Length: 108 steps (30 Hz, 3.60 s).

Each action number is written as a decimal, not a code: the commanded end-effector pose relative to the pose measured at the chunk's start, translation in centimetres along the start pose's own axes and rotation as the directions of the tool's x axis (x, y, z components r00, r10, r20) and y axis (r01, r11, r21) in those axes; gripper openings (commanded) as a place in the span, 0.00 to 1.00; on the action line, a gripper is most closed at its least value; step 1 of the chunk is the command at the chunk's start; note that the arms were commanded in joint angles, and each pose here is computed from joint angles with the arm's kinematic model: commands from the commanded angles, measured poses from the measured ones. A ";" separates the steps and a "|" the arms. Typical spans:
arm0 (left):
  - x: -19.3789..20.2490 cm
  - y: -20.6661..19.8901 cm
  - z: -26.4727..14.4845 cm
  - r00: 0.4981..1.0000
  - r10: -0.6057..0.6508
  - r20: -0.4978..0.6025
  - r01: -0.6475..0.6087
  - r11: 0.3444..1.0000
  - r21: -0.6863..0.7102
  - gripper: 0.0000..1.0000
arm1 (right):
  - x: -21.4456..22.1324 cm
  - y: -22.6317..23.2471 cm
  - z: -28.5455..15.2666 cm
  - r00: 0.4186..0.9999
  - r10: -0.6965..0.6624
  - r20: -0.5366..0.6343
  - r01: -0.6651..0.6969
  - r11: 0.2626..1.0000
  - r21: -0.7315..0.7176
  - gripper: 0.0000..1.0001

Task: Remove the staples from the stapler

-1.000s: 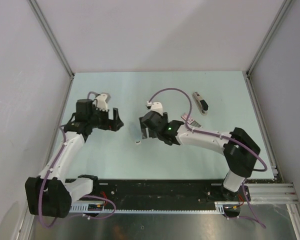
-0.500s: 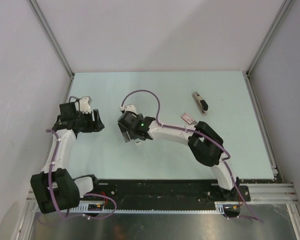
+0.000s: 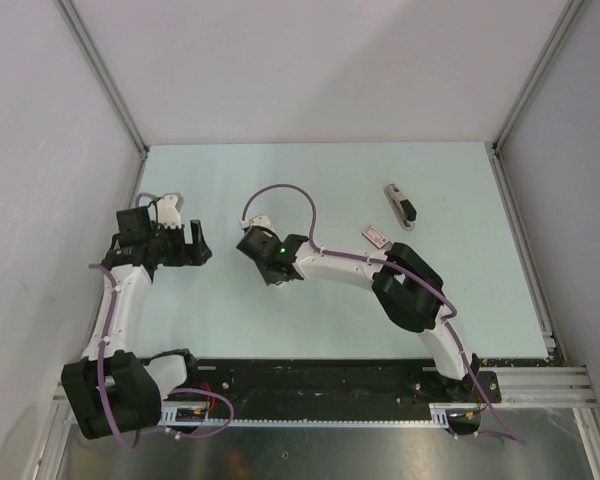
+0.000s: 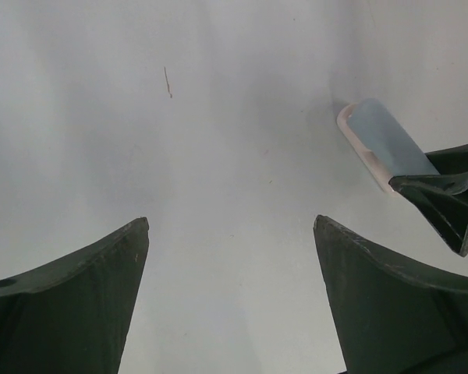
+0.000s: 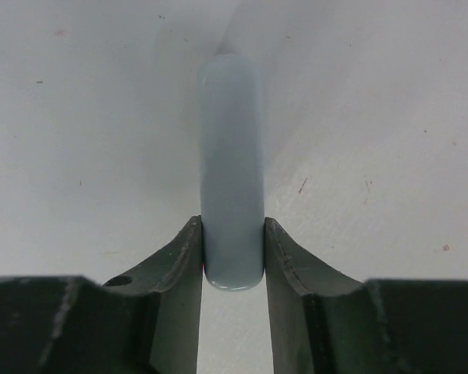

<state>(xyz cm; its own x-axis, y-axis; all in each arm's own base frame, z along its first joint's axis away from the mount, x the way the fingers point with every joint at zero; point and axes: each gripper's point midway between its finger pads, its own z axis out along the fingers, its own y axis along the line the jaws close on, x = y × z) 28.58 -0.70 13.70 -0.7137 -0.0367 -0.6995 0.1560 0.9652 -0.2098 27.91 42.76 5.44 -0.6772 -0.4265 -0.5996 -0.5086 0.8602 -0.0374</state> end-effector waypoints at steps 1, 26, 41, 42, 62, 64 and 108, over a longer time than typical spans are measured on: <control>0.0 0.4 -0.3 0.997 0.078 0.007 -0.078 0.997 -0.010 0.90 | -1.5 0.5 -0.2 1.000 0.015 0.025 -0.014 0.999 -0.031 0.21; 3.1 -10.1 -0.2 0.891 0.422 0.165 -0.447 0.758 0.474 0.99 | -13.1 1.4 -11.6 0.704 0.657 0.270 -0.490 0.724 -0.486 0.00; 1.7 -10.3 1.3 0.879 0.446 0.167 -0.464 0.720 0.516 0.97 | -13.1 4.1 -13.1 0.666 0.715 0.213 -0.504 0.642 -0.578 0.00; 1.6 -10.3 1.4 0.880 0.444 0.167 -0.461 0.720 0.518 0.97 | -13.0 4.2 -13.0 0.668 0.714 0.209 -0.504 0.641 -0.579 0.00; 0.8 -10.0 1.0 0.854 0.465 0.232 -0.514 0.689 0.512 0.34 | -11.4 5.4 -12.9 0.694 0.701 0.164 -0.508 0.639 -0.578 0.00; 0.9 -9.8 1.1 0.850 0.473 0.231 -0.520 0.688 0.506 0.29 | -11.3 5.6 -12.9 0.701 0.695 0.160 -0.501 0.640 -0.583 0.00; 1.4 -3.7 3.3 -0.042 0.994 0.097 -0.974 -0.019 -0.227 0.00 | -3.9 5.4 -9.7 0.908 0.369 0.199 -0.191 0.787 -0.587 0.00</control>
<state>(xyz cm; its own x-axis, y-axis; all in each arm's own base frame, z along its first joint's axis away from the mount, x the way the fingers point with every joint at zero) 27.43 -5.41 8.30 0.1622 0.9121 -0.3765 0.6786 0.1739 0.7136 21.74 45.62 13.80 -0.7217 -0.0583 -0.6898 -0.5640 0.6273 0.5371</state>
